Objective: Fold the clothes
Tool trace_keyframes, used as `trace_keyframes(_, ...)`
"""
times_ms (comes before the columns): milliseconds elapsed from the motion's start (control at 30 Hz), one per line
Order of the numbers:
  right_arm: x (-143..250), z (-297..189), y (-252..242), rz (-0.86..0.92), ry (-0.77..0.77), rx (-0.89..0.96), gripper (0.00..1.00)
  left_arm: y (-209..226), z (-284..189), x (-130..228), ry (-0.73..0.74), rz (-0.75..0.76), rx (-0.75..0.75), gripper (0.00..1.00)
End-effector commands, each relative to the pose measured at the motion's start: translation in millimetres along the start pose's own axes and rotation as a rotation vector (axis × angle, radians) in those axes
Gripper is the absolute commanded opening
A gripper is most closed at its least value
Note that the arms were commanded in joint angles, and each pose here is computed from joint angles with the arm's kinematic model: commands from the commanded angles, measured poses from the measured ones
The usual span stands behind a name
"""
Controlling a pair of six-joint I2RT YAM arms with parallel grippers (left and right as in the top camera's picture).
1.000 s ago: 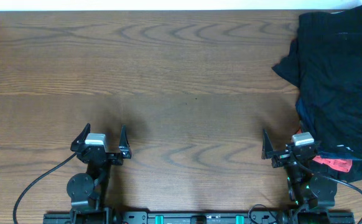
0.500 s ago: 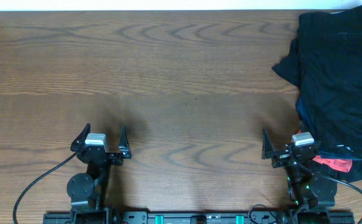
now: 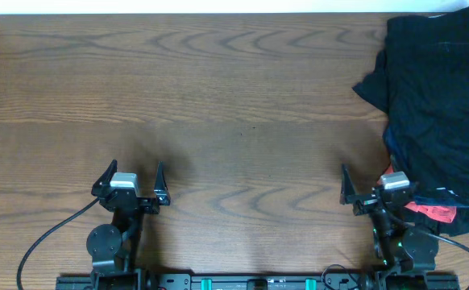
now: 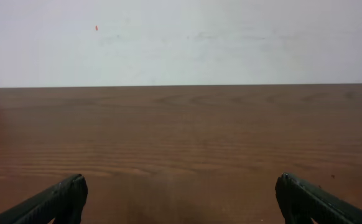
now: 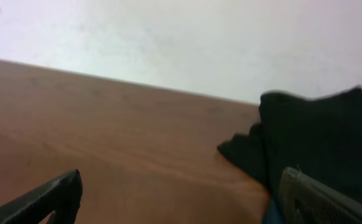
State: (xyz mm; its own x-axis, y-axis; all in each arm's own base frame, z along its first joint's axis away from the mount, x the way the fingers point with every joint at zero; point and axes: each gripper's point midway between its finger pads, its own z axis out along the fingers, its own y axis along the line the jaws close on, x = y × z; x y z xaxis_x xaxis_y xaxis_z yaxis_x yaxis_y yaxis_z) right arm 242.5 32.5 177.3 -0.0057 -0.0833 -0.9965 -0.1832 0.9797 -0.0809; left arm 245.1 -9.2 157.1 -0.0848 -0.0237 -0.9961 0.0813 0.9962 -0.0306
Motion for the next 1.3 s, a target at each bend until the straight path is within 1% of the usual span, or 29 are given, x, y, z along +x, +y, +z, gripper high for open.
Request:
trace_keyframes(0,-10.6,-0.3,1.0,-0.016,-0.049,-0.006,0.99,-4.4,0.4,10.6,0.031,-0.013,0.024,0.98)
trace_keyframes(200,-27.4,-1.7,0.0,-0.03,-0.117,-0.001,0.99,-4.6,0.5,6.0,0.013,-0.033,0.026,0.98)
trace_keyframes(300,-30.7,-2.1,1.8,-0.026,-0.131,-0.012,0.99,-4.5,0.5,3.3,0.003,-0.102,0.025,0.98)
trace_keyframes(367,-35.9,-2.9,5.1,0.036,-0.151,-0.036,0.99,-4.6,0.5,3.4,0.004,-0.157,0.026,0.98)
trace_keyframes(433,-44.9,-4.3,7.5,0.098,-0.186,-0.058,0.99,-4.5,0.5,3.5,0.005,-0.18,0.025,0.98)
trace_keyframes(600,-54.5,-3.7,3.5,0.083,-0.223,-0.038,0.99,-4.3,0.5,3.4,0.004,-0.178,0.024,0.98)
trace_keyframes(933,-40.2,13.4,2.9,0.049,-0.153,-0.042,0.99,-4.7,0.4,-0.5,-0.011,-0.183,0.027,0.98)
trace_keyframes(1133,-50.0,28.5,1.6,0.051,-0.118,-0.055,0.99,-4.3,1.0,4.9,0.013,-0.187,0.024,0.98)
trace_keyframes(1267,-66.7,45.3,11.3,0.05,-0.084,-0.14,0.99,-4.2,1.7,5.0,0.03,-0.19,0.022,0.98)
